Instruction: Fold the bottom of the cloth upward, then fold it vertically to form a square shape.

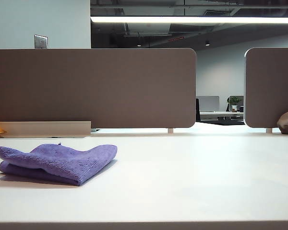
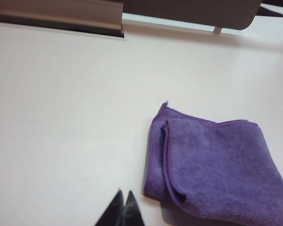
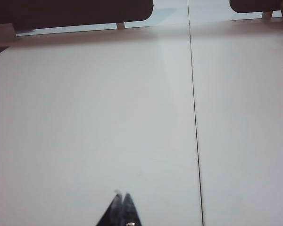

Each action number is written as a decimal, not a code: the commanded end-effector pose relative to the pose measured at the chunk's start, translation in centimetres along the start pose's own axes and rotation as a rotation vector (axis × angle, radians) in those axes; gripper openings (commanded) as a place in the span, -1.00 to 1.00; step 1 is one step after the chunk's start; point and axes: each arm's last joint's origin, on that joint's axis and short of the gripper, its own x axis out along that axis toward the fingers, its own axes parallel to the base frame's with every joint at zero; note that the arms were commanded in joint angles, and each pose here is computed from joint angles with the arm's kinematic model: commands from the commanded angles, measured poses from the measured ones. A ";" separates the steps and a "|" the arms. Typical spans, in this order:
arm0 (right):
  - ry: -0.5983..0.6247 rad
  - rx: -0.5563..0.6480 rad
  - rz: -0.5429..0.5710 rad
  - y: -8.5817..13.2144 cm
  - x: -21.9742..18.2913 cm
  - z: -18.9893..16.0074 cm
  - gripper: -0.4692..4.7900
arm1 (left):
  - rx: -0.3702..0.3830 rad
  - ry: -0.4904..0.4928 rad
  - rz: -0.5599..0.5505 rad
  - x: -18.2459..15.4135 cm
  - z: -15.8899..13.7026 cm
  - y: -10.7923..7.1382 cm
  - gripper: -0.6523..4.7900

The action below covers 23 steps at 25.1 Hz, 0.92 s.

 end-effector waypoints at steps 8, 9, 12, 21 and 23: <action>0.065 0.006 -0.051 -0.2 0.0 -0.8 -0.85 | 0.030 -0.018 0.119 0.1 -0.1 0.4 -0.78; 0.068 0.007 -0.052 -0.2 0.0 -0.9 -0.85 | 0.030 -0.017 0.121 0.1 -0.1 0.4 -0.78; 0.069 0.007 -0.052 -0.2 0.0 -0.9 -0.84 | 0.027 -0.018 0.116 0.1 -0.1 0.4 -0.78; 0.070 0.006 -0.052 -0.2 0.0 -0.9 -0.84 | 0.026 -0.024 0.116 0.1 -0.1 0.4 -0.78; 0.070 0.006 -0.052 -0.2 0.0 -0.9 -0.84 | 0.027 -0.024 0.116 0.1 -0.1 0.4 -0.78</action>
